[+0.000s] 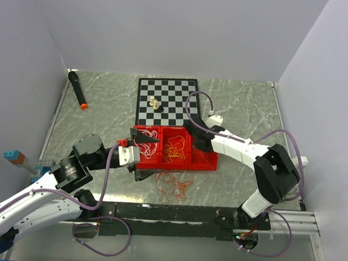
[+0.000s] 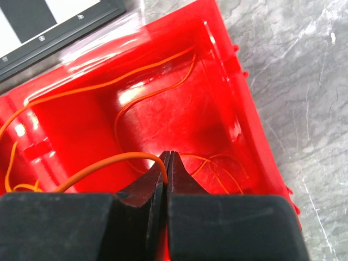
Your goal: Untangle the cables
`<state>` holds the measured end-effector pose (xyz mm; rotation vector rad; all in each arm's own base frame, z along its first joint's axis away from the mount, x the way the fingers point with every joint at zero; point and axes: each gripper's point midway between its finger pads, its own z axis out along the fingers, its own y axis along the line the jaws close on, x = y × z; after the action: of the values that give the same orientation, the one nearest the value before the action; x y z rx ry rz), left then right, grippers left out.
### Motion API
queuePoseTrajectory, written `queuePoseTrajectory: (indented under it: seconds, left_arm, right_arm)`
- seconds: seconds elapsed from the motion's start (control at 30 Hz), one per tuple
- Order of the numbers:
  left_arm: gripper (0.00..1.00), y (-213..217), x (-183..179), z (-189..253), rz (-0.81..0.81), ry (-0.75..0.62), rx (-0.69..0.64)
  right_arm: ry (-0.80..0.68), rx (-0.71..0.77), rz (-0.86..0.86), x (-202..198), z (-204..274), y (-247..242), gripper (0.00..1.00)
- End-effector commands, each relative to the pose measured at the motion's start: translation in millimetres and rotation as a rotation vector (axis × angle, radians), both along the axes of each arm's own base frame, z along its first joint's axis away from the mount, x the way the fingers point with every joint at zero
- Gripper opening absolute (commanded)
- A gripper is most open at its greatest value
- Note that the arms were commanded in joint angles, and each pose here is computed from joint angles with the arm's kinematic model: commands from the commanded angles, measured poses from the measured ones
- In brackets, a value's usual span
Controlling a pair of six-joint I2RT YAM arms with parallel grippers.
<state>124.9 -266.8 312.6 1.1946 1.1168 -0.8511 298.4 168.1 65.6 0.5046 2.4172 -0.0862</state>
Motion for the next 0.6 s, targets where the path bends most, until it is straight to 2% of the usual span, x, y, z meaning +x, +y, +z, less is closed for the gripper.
queuePoseTrajectory:
  seconds: [0.0,0.1,0.13,0.2,0.3,0.37,0.47,0.57]
  left_arm:
    - [0.97,4,-2,30,0.002,-0.041,-0.068]
    - [0.97,5,-2,31,0.002,-0.03,-0.073]
    - [0.97,5,-2,31,0.001,-0.027,-0.073]
    - [0.97,5,-4,31,-0.007,-0.024,-0.07]
    - [0.97,5,-3,31,-0.005,-0.027,-0.066]
    - [0.97,5,-3,32,-0.007,-0.026,-0.068]
    - [0.97,4,-3,33,-0.007,-0.027,-0.073]
    - [0.97,4,-2,33,-0.005,-0.029,-0.073]
  right_arm:
    - [-0.02,0.019,-0.048,15,4,3,0.0]
    - [-0.006,-0.001,-0.065,15,-2,-2,0.01]
    - [-0.008,0.004,-0.069,16,-1,-3,0.06]
    - [-0.027,0.018,-0.057,18,4,-2,0.21]
    - [-0.067,0.043,-0.02,21,21,1,0.51]
    - [-0.091,0.058,0.008,21,36,3,0.64]
    - [-0.135,0.089,0.066,20,57,7,0.73]
    - [-0.181,0.108,0.088,17,72,4,0.74]
